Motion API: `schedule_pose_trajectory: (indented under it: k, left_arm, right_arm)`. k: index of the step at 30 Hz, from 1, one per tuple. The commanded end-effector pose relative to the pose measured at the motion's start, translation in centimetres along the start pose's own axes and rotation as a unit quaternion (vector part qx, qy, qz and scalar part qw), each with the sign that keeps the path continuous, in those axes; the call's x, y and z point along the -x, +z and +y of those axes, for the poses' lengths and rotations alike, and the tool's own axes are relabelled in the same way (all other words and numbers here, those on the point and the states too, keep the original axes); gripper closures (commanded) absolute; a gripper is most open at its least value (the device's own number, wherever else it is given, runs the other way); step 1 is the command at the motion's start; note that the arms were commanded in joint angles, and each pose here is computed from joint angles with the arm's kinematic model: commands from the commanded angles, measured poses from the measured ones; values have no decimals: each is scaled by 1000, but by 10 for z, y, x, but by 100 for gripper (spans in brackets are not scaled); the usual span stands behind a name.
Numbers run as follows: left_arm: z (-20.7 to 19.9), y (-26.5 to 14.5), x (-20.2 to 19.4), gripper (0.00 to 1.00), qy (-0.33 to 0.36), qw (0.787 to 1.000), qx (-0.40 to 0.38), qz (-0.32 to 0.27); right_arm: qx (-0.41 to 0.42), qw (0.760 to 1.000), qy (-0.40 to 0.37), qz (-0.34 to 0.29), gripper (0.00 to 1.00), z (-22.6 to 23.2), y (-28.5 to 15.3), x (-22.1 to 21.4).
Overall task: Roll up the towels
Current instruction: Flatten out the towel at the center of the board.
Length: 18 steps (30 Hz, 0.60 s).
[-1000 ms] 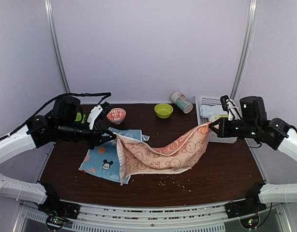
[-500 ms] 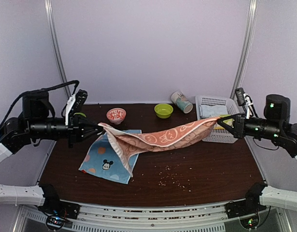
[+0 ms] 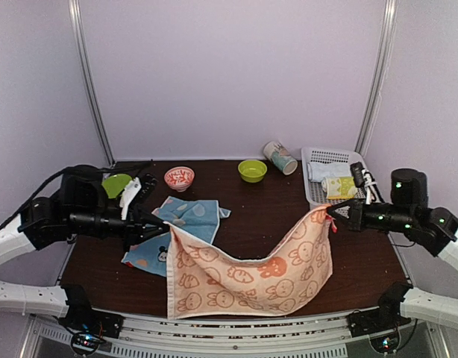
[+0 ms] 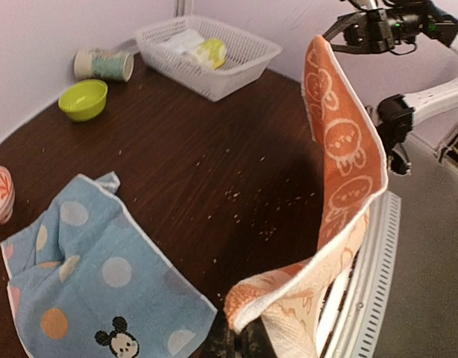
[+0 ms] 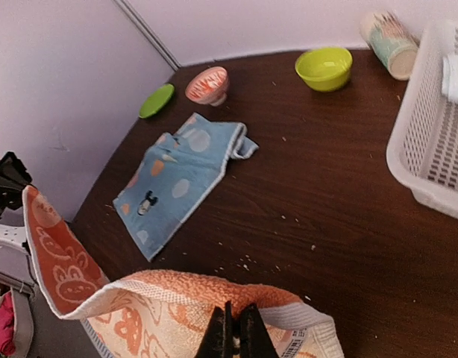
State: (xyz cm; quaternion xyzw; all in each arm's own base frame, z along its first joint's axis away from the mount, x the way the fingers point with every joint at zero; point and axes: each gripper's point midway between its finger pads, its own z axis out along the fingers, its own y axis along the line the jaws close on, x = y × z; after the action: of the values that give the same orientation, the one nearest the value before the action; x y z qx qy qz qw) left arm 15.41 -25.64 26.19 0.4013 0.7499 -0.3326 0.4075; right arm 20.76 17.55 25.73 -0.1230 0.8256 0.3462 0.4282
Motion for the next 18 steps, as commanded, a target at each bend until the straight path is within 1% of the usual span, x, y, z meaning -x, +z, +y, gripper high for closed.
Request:
schedule_pose_trajectory:
  k: [1,6,8,13,18]
  left_arm:
    - [37,38,-2,100,-25,1000,9,-11]
    - [79,67,4,100,-51,997,58,-20]
    - [92,81,-1,100,-64,996,69,-8]
    - [117,107,-22,100,-83,991,101,35]
    - [130,108,-27,100,-88,986,137,34]
  right_arm:
    - [-33,996,82,-27,100,-41,43,-1]
    - [-107,985,133,-17,100,-99,71,-10]
    - [-131,981,145,-9,100,-118,80,-15]
    - [-166,975,149,15,100,-141,98,-24]
    - [-190,971,143,28,100,-150,98,-29]
